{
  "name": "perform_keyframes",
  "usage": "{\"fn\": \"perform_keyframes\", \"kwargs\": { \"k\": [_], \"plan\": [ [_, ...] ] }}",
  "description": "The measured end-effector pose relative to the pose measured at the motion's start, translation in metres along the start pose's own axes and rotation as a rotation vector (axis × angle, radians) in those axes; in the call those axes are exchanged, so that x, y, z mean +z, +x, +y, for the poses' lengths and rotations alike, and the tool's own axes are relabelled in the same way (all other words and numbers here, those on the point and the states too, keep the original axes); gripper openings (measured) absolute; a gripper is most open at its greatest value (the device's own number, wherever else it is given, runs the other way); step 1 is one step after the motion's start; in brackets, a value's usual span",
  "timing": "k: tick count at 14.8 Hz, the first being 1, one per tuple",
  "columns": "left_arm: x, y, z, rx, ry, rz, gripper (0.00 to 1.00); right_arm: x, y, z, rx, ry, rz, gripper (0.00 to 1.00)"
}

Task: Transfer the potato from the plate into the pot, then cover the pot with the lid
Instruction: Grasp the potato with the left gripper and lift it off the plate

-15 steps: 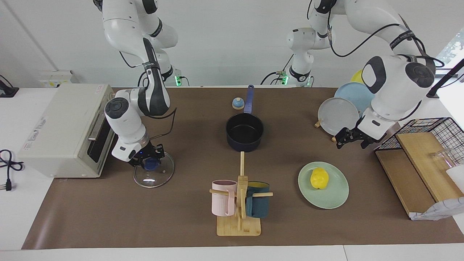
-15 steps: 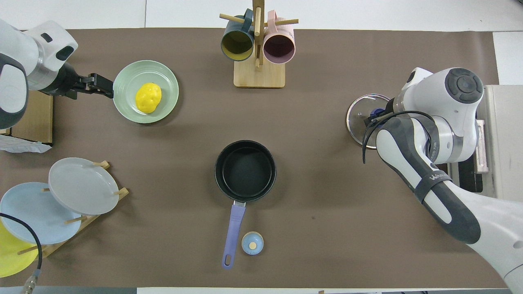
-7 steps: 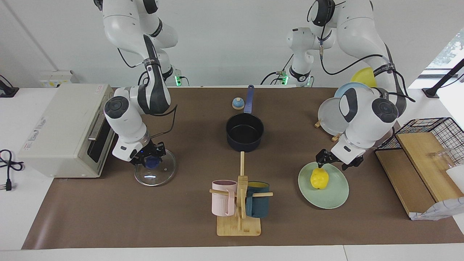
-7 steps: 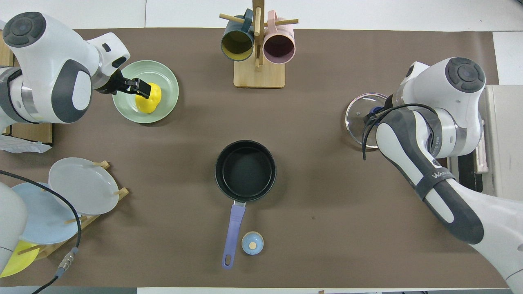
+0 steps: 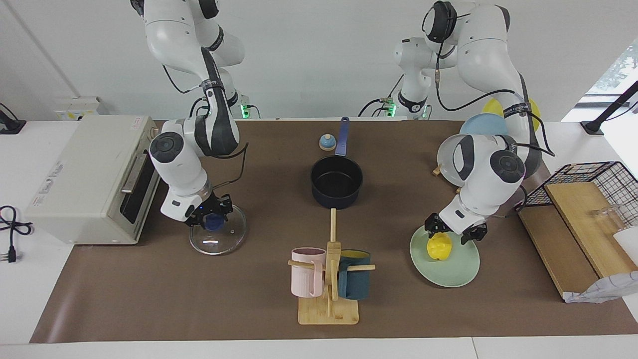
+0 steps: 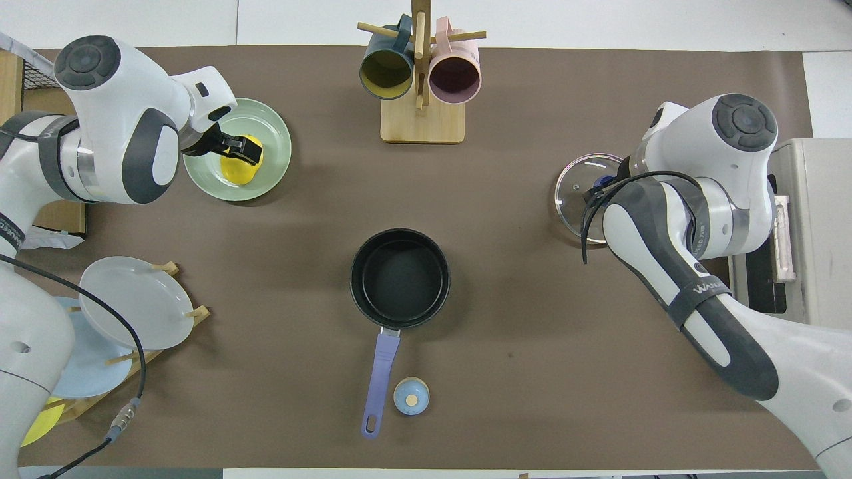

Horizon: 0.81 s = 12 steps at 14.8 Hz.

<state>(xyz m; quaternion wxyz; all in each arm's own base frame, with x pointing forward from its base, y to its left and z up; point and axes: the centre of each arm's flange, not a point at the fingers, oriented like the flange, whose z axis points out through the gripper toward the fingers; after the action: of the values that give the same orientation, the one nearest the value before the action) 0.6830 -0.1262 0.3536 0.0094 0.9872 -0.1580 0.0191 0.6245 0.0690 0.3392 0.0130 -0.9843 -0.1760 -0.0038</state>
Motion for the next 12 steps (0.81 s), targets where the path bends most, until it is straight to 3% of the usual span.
{"fn": "perform_keyframes", "kwargs": {
  "k": [6, 12],
  "plan": [
    [0.016, -0.001, 0.007, 0.014, 0.000, 0.009, 1.00, -0.014, 0.005, -0.011, 0.018, 0.009, -0.038, 0.65],
    [0.032, -0.003, 0.014, 0.032, 0.011, 0.017, 1.00, -0.103, -0.010, -0.015, 0.031, 0.002, -0.035, 0.65]
  ]
}}
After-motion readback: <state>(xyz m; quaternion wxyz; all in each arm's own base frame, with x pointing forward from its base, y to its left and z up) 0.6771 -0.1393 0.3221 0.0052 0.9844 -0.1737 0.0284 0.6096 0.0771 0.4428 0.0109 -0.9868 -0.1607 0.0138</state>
